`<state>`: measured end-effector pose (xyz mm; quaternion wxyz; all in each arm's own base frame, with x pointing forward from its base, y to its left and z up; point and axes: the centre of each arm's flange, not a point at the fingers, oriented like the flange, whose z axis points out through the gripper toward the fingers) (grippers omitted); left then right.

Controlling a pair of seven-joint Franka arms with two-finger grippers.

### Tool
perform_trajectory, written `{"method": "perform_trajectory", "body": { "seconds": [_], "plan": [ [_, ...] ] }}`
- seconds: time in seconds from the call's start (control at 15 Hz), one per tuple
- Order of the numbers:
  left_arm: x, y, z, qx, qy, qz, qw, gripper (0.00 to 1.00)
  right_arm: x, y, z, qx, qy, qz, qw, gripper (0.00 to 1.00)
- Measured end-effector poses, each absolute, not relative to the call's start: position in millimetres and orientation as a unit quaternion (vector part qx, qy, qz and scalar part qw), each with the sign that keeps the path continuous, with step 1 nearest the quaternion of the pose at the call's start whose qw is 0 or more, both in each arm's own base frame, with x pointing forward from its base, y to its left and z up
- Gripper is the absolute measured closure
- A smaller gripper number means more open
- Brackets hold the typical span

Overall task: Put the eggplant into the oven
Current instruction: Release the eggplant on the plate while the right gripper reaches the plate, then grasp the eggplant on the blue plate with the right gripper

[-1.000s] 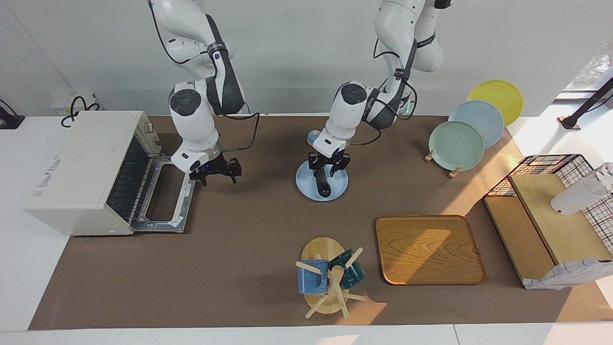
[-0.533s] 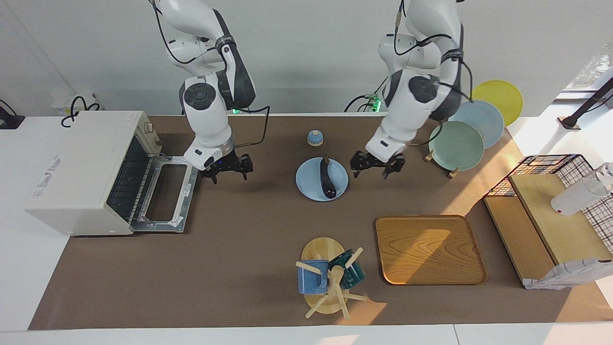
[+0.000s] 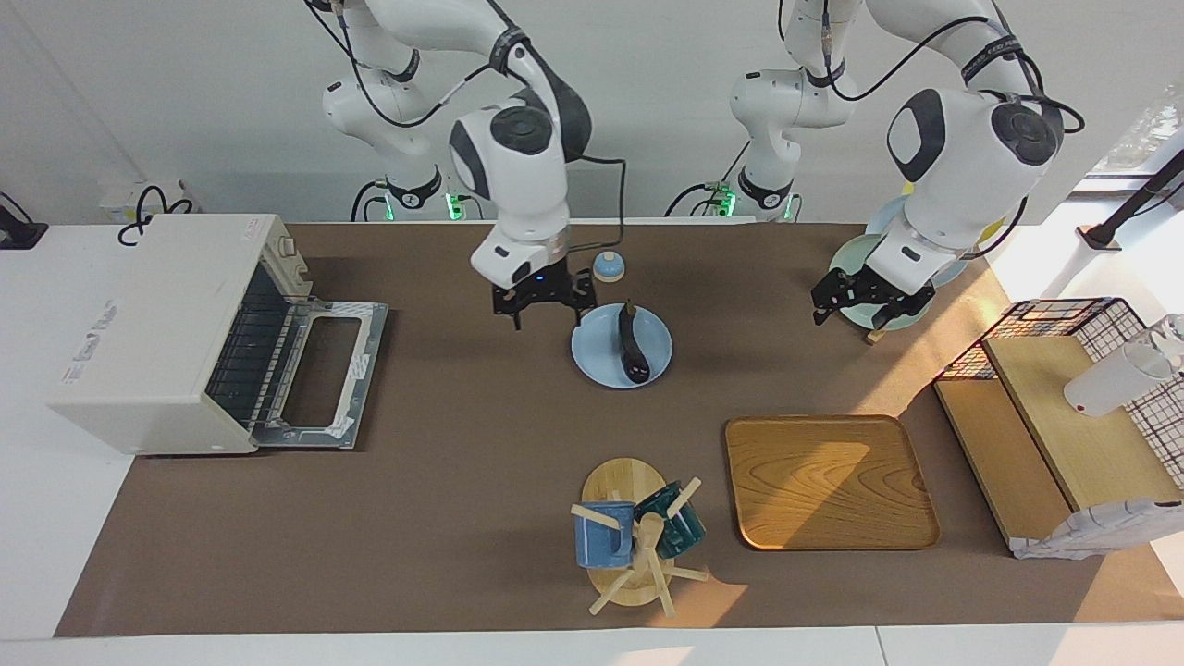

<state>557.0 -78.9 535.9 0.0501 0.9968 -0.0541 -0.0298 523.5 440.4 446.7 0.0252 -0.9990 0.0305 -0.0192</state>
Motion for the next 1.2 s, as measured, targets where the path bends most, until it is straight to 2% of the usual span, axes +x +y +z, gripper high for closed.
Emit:
{"method": "perform_trajectory", "body": {
  "seconds": [0.2, 0.47, 0.53, 0.67, 0.73, 0.8, 0.93, 1.13, 1.2],
  "plan": [
    [544, -76, 556, 0.997, -0.057, -0.036, 0.043, 0.00, 497, 523, 394, -0.998, 0.041, -0.035, 0.046, 0.00],
    [535, -74, 565, 0.997, -0.058, -0.044, 0.038, 0.00, 475, 552, 355, -0.998, 0.025, -0.040, 0.048, 0.04],
    [534, -73, 565, 0.997, -0.058, -0.046, 0.037, 0.00, 470, 554, 346, -0.998, 0.015, -0.046, 0.042, 0.09],
    [532, -73, 564, 0.996, -0.059, -0.053, 0.034, 0.00, 462, 552, 325, -0.998, -0.001, -0.056, 0.028, 0.31],
    [532, -72, 564, 0.996, -0.060, -0.054, 0.028, 0.00, 460, 550, 317, -0.998, -0.004, -0.056, 0.021, 0.39],
    [532, -72, 564, 0.996, -0.062, -0.054, 0.022, 0.00, 459, 546, 310, -0.998, -0.009, -0.057, 0.012, 0.39],
    [533, -73, 570, 0.997, -0.062, -0.048, 0.019, 0.00, 455, 542, 299, -0.998, -0.015, -0.060, 0.005, 0.52],
    [537, -73, 589, 0.999, -0.028, -0.028, 0.019, 0.00, 451, 537, 291, -0.998, -0.019, -0.058, -0.003, 0.54],
    [538, -73, 593, 0.999, -0.017, -0.024, 0.019, 0.00, 451, 536, 291, -0.998, -0.020, -0.059, -0.004, 0.59]
  ]
}}
